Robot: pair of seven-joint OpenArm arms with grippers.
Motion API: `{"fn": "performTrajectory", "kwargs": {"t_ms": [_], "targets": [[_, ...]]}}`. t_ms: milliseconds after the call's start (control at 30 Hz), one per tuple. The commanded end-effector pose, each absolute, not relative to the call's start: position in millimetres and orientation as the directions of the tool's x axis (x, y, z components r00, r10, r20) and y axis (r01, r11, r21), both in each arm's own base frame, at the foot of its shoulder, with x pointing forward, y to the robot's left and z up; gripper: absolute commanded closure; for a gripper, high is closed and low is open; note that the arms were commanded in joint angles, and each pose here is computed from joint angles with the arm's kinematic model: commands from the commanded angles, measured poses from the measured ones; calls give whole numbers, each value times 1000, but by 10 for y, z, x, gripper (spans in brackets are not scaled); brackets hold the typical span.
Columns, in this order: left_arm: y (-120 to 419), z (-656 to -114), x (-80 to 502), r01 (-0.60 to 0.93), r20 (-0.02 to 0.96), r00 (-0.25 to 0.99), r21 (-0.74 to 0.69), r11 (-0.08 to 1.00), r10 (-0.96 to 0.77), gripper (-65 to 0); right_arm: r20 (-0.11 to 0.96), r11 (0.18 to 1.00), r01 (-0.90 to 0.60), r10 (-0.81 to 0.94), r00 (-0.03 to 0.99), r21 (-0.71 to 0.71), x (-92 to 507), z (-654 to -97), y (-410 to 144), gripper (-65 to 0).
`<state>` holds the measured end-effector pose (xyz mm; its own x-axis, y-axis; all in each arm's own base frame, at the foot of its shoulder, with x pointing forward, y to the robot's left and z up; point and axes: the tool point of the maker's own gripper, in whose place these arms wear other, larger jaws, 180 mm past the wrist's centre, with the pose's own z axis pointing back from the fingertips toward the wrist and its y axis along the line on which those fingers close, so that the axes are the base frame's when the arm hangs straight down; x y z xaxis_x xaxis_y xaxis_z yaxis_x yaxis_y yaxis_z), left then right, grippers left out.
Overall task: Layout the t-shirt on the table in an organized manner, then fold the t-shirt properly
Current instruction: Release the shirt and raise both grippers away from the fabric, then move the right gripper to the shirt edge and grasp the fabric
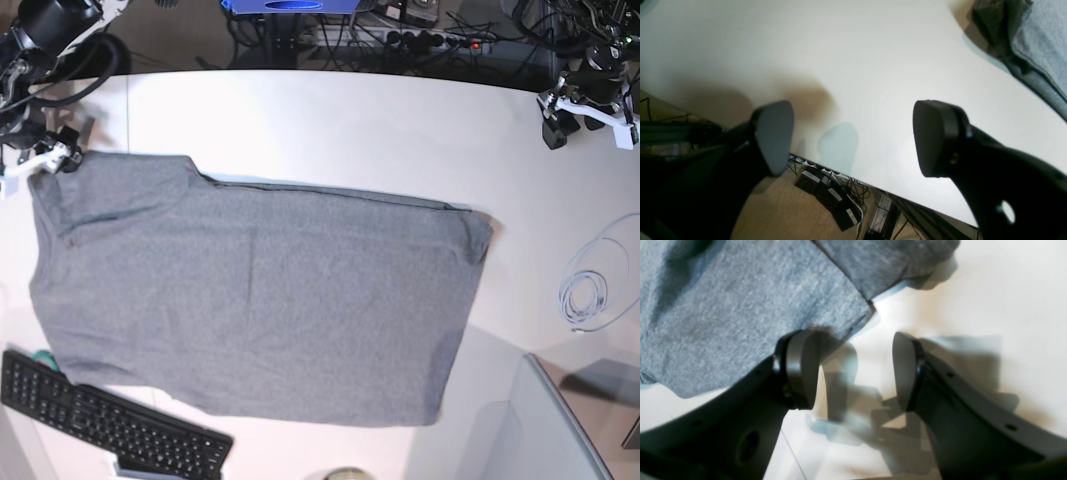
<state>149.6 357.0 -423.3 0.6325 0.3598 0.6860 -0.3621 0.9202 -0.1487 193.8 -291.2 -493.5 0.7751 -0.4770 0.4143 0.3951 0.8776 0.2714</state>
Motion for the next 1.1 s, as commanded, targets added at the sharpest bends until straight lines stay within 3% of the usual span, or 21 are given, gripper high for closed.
{"fn": "performTrajectory", "kwargs": {"t_ms": [0,333,533,633,767,1067], "targets": [[3640,-4115,1550,-349,719,610,-134,927,333,-533,432,883,386,-467,771,266,1992,-4880,-2965,-332],[3635,-4118,1557,-348,719,610,-136,928,334,-533,432,884,382,-466,772,271,2019,-4876,-2941,-309],[3635,-4116,1563,-348,720,609,-136,928,334,-533,439,884,377,-465,769,275,2071,-4856,-2937,-90],[3635,-4116,1563,-348,720,609,-136,928,334,-533,441,885,377,-464,768,275,2081,-4848,-2939,-42],[3634,-4121,1561,-348,719,609,-137,927,335,-533,429,896,349,-439,790,276,2087,-4828,-2903,-8],[3609,-4246,1511,-363,694,619,-164,917,369,-533,408,932,285,-355,841,224,2207,-4540,-2941,-6]]}}
